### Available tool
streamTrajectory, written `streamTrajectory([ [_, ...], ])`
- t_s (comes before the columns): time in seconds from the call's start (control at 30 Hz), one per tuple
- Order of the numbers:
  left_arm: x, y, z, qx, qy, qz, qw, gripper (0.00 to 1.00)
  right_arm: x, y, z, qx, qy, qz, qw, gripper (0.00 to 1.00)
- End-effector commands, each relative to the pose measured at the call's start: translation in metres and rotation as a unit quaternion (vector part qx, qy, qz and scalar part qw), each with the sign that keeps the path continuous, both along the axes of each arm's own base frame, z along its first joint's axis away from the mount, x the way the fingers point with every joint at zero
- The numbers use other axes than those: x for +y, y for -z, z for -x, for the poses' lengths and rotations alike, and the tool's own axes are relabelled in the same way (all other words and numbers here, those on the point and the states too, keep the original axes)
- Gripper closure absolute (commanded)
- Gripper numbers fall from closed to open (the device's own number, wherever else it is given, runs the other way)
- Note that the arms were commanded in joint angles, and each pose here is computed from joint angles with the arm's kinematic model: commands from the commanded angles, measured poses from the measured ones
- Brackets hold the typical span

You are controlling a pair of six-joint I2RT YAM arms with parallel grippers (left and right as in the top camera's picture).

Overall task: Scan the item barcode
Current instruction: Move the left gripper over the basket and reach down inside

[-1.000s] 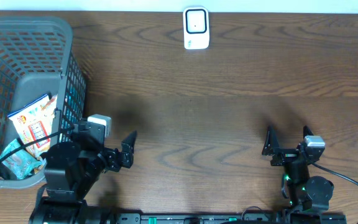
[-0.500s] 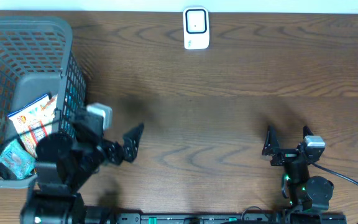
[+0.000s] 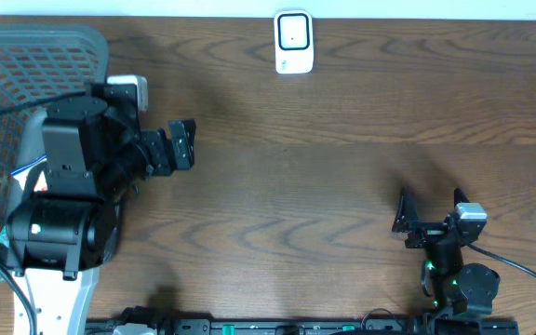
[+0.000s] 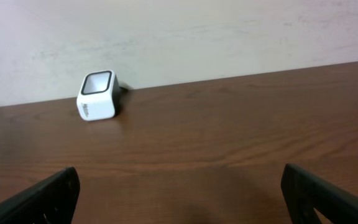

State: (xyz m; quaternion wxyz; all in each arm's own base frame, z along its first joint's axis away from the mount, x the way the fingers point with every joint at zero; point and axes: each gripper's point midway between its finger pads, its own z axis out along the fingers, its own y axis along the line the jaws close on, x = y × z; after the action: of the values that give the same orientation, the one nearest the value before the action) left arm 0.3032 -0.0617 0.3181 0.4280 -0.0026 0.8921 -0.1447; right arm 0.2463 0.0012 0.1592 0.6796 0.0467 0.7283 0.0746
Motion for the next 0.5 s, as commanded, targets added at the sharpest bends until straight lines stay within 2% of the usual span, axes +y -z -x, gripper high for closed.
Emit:
streamTrajectory([
  [0.0, -0.012, -0.023, -0.001, -0.035, 0.031, 0.021, 0.999, 0.02, 0.000, 0.000, 0.000, 0.000, 0.002, -0.001, 1.000, 0.01],
  [0.1, -0.012, -0.039, -0.009, -0.078, 0.039, 0.006, 0.996, 0.02, 0.000, 0.000, 0.000, 0.000, 0.002, -0.001, 1.000, 0.01],
  [0.17, 0.005, -0.049, -0.019, -0.096, -0.018, -0.002, 0.995, 0.02, 0.000, 0.000, 0.000, 0.000, 0.002, -0.001, 1.000, 0.01],
  [0.23, 0.038, -0.058, -0.026, -0.105, -0.121, -0.007, 0.987, 0.02, 0.000, 0.000, 0.000, 0.000, 0.002, -0.001, 1.000, 0.01],
  [0.37, 0.107, -0.069, -0.024, -0.120, -0.310, -0.018, 0.943, 0.02, 0.000, 0.000, 0.000, 0.000, 0.002, -0.001, 1.000, 0.01],
  [0.47, 0.141, -0.073, -0.015, -0.125, -0.386, -0.013, 0.914, 0.02, 0.000, 0.000, 0.000, 0.000, 0.002, -0.001, 1.000, 0.01],
])
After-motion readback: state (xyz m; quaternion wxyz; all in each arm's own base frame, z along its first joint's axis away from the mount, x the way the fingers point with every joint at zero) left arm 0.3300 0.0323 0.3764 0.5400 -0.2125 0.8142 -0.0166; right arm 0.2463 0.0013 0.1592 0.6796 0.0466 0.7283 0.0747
